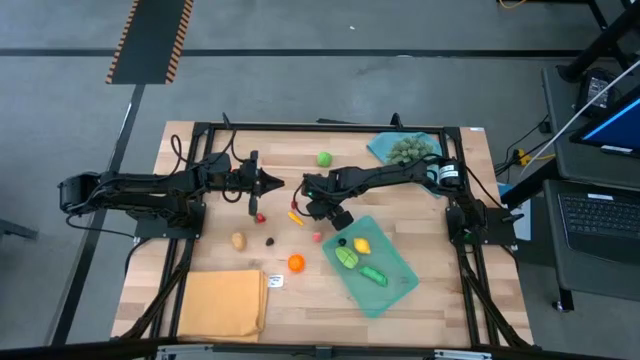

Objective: Pick and placing Produce into tupperware
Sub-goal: Put the right strawberry into the green bin

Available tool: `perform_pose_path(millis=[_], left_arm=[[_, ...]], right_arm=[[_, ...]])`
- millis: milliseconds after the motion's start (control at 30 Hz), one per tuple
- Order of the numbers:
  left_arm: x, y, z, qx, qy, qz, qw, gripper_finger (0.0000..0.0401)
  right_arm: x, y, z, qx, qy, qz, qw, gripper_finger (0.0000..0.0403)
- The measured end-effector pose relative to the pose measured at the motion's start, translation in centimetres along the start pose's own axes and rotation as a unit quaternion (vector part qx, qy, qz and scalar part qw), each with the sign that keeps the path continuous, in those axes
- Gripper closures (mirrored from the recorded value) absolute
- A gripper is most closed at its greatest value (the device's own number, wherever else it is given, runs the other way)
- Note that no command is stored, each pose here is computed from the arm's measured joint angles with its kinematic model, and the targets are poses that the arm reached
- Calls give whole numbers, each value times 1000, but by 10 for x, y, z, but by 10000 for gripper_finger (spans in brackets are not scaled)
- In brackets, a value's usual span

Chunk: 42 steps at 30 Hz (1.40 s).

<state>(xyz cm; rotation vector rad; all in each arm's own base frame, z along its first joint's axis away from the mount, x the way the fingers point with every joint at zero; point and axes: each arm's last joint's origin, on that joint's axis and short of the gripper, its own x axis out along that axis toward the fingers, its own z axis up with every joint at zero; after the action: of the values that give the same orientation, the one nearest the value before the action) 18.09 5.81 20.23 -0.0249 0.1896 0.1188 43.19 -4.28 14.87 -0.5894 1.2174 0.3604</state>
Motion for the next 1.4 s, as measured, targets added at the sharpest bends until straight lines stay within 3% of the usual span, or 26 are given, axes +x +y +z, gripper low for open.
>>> perform_pose_path(millis=[467, 767, 1033, 1400], left_arm=[[0, 0, 0, 0, 0, 0, 1000, 377], [0, 0, -1, -1, 3, 0, 1000, 400], [0, 0, -1, -1, 3, 0, 1000, 379], [0, 0, -1, -1, 3, 0, 1000, 359]], right_arm=[[-10, -2, 1, 67, -10, -7, 998, 228], [-71, -12, 2, 133, -88, -25, 987, 229], [-114, -23, -14, 180, -140, -51, 972, 230], [-150, 6, -49, 226, -231, -105, 940, 229]])
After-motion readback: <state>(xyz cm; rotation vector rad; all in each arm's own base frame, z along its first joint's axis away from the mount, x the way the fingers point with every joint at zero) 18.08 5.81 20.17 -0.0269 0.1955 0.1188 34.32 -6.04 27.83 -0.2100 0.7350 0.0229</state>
